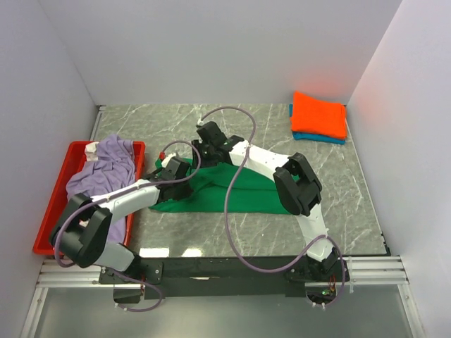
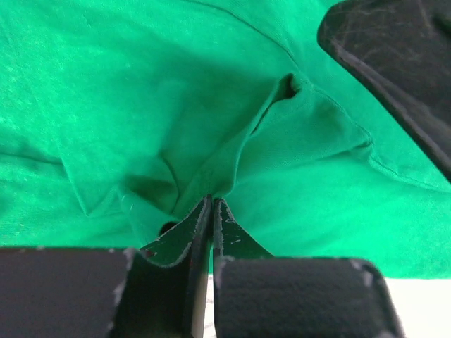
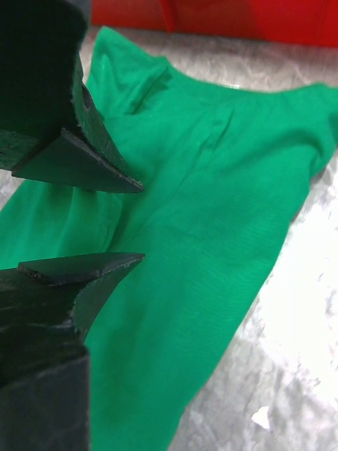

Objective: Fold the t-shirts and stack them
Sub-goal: Fold the tshirt

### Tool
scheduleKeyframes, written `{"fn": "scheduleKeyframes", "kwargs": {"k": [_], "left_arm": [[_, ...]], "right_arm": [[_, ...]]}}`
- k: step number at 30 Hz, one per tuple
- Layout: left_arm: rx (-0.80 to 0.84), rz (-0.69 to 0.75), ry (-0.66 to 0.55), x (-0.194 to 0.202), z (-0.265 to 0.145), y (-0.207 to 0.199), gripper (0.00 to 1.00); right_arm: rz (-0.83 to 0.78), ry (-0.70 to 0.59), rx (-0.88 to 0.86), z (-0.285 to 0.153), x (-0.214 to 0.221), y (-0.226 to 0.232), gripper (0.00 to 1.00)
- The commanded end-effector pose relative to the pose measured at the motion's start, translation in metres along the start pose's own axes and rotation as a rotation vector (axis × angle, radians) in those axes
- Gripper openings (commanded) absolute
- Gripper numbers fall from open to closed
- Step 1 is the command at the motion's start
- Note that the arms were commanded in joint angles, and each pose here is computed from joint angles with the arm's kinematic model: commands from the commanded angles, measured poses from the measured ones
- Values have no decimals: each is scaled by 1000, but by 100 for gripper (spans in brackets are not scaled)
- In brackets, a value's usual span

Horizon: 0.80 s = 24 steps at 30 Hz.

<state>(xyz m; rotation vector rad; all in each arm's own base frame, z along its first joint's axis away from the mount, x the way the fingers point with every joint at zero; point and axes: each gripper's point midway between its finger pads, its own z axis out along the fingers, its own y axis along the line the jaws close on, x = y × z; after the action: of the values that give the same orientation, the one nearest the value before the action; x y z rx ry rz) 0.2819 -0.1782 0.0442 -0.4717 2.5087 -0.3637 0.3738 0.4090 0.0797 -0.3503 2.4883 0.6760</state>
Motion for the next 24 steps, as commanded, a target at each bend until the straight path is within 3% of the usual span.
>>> {"fn": "scheduleKeyframes", "kwargs": {"k": [1, 17, 24], "left_arm": [[67, -28, -21, -1, -9, -13, 8], [83, -38, -7, 17, -12, -5, 6], [105, -43, -11, 20, -18, -6, 6]], "right_arm": [[-29, -31, 37, 1, -8, 4, 47], [-42, -12, 40, -13, 14, 16, 45], [-35, 1, 56, -27, 35, 6, 34]]}}
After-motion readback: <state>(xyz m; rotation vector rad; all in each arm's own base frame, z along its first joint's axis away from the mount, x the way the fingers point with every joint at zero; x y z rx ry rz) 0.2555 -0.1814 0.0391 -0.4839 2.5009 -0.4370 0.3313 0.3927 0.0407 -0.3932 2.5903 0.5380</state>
